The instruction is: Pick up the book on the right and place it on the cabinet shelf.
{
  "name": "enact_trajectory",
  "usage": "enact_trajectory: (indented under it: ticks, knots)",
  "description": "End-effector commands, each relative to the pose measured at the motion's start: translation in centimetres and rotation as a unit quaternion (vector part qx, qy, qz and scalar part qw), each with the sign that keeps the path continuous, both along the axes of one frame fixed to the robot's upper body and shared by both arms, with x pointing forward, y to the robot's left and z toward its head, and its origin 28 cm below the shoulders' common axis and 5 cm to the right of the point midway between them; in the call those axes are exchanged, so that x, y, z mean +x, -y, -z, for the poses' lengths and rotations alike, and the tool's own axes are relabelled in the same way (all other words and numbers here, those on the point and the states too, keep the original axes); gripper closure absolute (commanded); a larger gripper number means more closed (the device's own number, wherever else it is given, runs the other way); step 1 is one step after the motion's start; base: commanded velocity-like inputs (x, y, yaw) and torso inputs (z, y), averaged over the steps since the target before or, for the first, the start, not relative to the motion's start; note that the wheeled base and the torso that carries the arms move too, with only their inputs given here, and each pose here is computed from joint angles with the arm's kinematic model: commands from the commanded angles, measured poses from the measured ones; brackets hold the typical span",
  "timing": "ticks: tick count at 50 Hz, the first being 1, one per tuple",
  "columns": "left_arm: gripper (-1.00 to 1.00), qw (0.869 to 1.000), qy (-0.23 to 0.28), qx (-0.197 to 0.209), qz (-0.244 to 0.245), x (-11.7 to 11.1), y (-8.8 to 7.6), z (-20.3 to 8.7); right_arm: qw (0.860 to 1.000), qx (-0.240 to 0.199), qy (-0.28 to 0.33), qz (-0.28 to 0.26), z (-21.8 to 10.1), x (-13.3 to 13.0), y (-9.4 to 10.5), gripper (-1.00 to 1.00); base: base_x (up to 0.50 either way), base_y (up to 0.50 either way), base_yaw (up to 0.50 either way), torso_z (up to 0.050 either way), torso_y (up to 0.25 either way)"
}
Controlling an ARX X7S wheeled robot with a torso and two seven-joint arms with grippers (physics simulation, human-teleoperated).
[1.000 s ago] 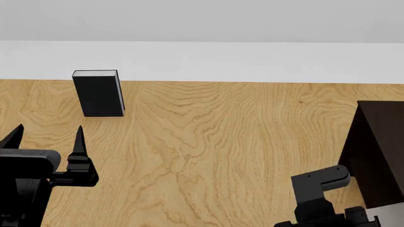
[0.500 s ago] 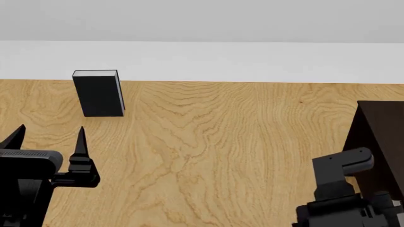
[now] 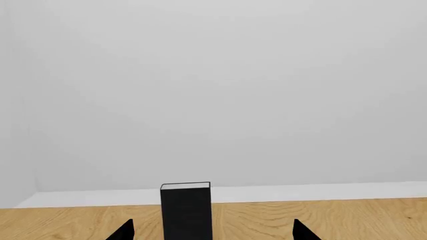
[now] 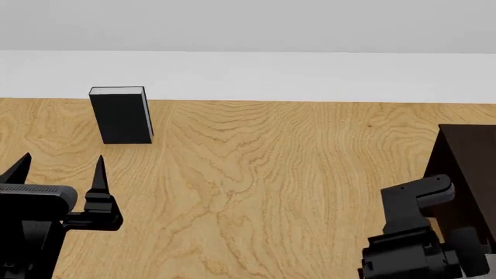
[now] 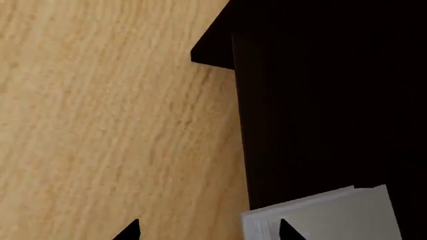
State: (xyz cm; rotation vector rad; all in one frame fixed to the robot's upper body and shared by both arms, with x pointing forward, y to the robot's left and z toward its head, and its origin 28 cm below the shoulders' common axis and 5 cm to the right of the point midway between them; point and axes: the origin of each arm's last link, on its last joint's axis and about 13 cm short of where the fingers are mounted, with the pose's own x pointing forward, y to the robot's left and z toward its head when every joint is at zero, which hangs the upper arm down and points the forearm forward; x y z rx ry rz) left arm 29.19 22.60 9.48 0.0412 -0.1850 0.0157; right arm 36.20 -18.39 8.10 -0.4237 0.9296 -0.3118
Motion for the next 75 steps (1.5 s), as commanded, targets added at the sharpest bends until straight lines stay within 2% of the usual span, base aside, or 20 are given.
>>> enact_trajectory:
  ticks: [1, 18, 34, 45, 54, 64, 75]
  knots:
    - [-1.0, 1.0, 0.0, -0.001, 0.0, 0.0, 0.0, 0.0, 0.994, -0.074, 0.038, -0.065, -2.1, 1.5, 0.2, -1.0, 0.0, 0.0, 0.0, 0.0, 0.0]
    - [-1.0, 1.0, 0.0, -0.002, 0.0, 0.0, 0.0, -0.1, 0.989, -0.054, 0.058, -0.126, -1.8, 2.0, -2.3, -1.0, 0.0, 0.0, 0.0, 0.0, 0.0]
    - [-1.0, 1.0, 0.002, -0.003, 0.0, -0.1, -0.1, -0.2, 0.982, -0.033, 0.095, -0.161, -3.6, 1.6, -4.2, -1.0, 0.0, 0.0, 0.0, 0.0, 0.0]
    - [-1.0, 1.0, 0.004, -0.004, -0.001, -0.1, -0.1, -0.3, 0.972, 0.009, 0.163, -0.168, -4.8, 0.0, -5.1, -1.0, 0.0, 0.0, 0.0, 0.0, 0.0]
    - [-1.0, 1.0, 0.004, -0.004, 0.0, -0.1, -0.1, -0.2, 0.96, 0.026, 0.226, -0.161, -5.3, -2.9, -5.7, -1.0, 0.0, 0.0, 0.0, 0.0, 0.0]
    - [-1.0, 1.0, 0.008, -0.007, -0.002, -0.2, -0.1, -0.4, 0.952, 0.037, 0.261, -0.156, -4.9, -5.0, -6.1, -1.0, 0.0, 0.0, 0.0, 0.0, 0.0]
    - [-1.0, 1.0, 0.006, -0.011, -0.003, -0.2, 0.0, -0.3, 0.945, 0.038, 0.278, -0.171, -5.3, -5.9, -6.9, -1.0, 0.0, 0.0, 0.0, 0.0, 0.0]
